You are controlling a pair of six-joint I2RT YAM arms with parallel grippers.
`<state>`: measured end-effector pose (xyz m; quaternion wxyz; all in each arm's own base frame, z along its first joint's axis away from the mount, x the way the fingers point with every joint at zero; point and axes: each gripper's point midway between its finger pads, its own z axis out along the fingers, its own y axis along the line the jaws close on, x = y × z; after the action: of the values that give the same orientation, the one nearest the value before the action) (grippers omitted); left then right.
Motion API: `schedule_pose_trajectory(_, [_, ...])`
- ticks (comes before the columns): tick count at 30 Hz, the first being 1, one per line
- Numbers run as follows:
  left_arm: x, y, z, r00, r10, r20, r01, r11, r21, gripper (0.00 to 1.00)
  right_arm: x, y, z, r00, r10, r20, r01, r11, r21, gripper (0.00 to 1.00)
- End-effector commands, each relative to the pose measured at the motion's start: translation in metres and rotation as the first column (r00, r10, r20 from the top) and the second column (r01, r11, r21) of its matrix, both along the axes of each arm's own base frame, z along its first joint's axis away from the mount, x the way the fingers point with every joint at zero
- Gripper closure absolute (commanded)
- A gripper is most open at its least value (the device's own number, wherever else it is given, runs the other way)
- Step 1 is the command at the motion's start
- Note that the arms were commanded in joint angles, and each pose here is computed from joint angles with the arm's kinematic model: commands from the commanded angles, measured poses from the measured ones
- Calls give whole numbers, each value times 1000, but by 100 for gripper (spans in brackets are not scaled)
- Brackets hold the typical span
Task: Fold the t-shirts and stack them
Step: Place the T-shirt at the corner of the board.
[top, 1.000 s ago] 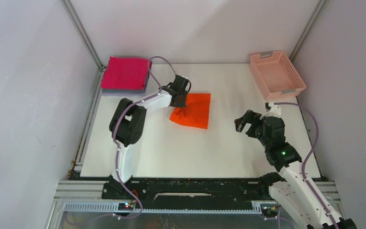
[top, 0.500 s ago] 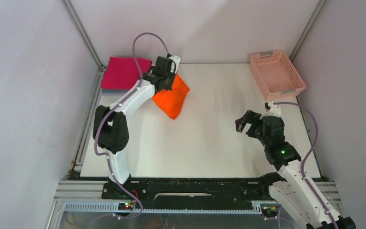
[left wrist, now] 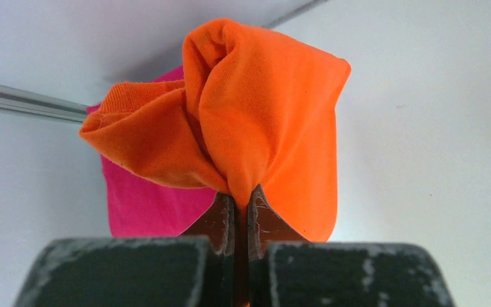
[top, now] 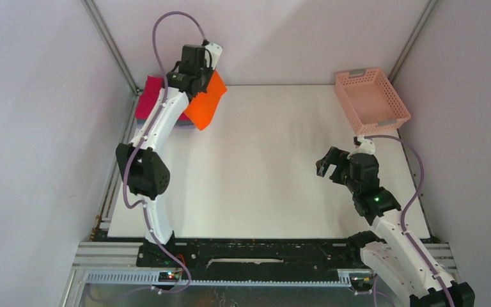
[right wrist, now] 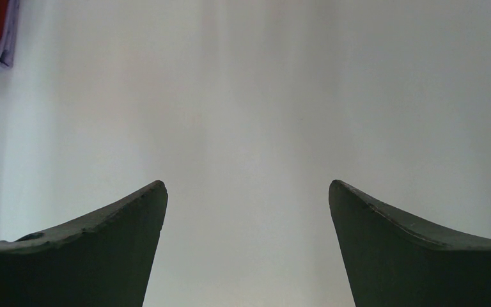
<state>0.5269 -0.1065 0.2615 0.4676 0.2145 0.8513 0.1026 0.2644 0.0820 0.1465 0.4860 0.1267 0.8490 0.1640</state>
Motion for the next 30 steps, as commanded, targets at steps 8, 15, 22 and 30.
schedule_pose_trajectory(8, [17, 38, 81, 986, 87, 144, -76, 994, -78, 100, 14, -10, -2, 999, -50, 13, 50, 998, -29, 0])
schedule_pose_trajectory(15, [32, 57, 64, 990, 88, 113, -75, 991, -114, 100, 14, -16, -5, 997, -74, 3, 74, 996, -41, 0])
schedule_pose_trajectory(22, [62, 98, 39, 977, 188, 98, -173, 975, -143, 100, 15, -21, -7, 995, -98, 0, 98, 994, -56, 0])
schedule_pose_trajectory(30, [98, 166, 4, 915, 386, 117, -355, 908, -221, 100, 17, -24, -12, 993, -116, -15, 114, 991, -72, 0])
